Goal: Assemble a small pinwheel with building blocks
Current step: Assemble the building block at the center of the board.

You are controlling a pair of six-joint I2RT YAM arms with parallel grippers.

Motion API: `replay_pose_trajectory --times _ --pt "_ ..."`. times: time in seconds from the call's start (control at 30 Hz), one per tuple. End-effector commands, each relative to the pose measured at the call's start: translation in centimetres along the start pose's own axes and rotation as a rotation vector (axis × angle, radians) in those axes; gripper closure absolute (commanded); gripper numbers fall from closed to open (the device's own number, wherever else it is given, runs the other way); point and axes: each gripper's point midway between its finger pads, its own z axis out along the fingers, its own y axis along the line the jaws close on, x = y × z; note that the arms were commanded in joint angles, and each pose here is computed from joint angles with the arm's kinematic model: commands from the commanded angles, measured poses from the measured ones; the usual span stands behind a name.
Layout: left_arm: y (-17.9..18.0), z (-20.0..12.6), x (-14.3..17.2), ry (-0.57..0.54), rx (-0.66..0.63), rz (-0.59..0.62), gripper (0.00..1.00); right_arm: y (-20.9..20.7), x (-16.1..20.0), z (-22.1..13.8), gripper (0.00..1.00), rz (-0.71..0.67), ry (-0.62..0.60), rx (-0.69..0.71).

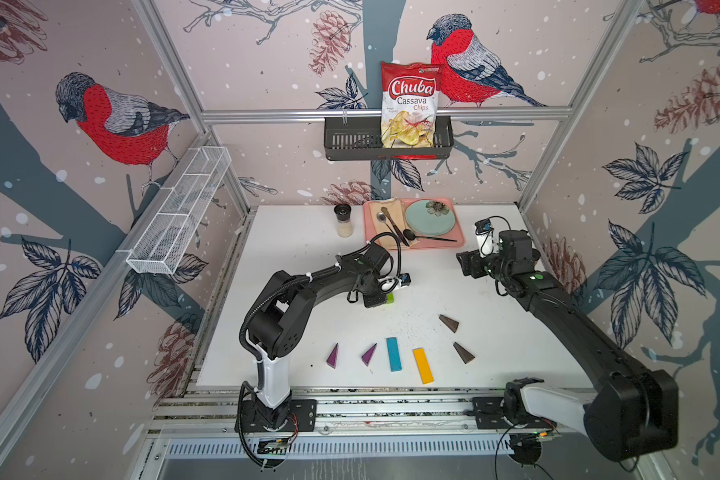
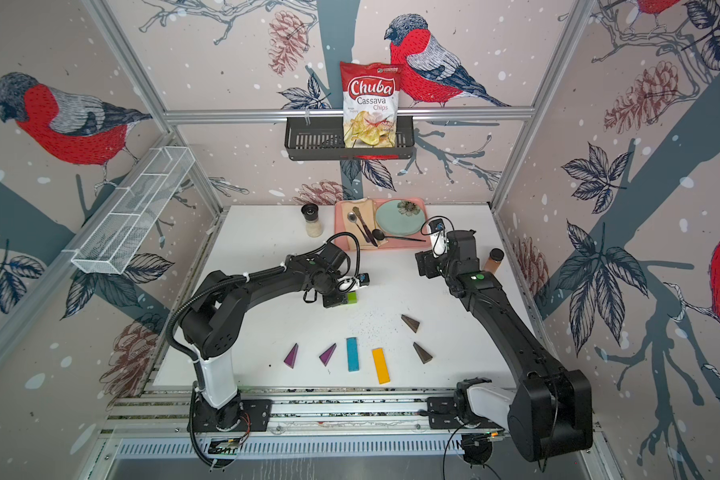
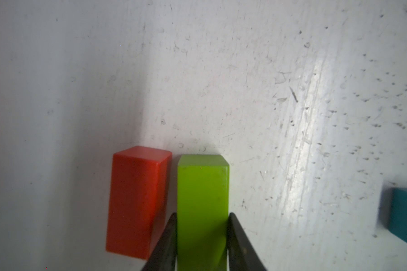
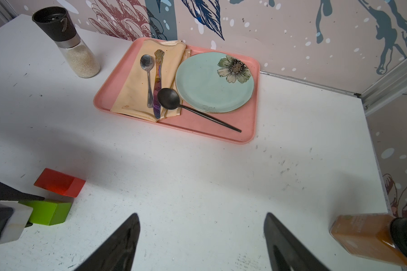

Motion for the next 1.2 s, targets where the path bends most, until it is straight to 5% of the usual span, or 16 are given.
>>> replay_pose_trajectory --times 0.0,0.27,0.6,1.17 --pt "0.5 -0.2 0.0 0.004 -0.022 0.025 0.67 0.2 -0.3 -0.2 0.18 -0.006 -0.011 -0.01" --pt "0.3 0.1 -0.4 -0.011 -0.004 0.016 0.63 0.1 -0.2 -0.5 0.18 -0.006 -0.014 -0.002" --pt "0.2 -0.3 -0.6 -0.021 0.0 0.01 0.45 0.1 0.0 -0.3 0.17 -0.004 -0.013 -0.007" --pt "0.2 -3.2 -1.1 -0.069 -0.06 0.024 0.39 0.4 0.4 -0.2 0.16 0.002 -0.013 -0.018"
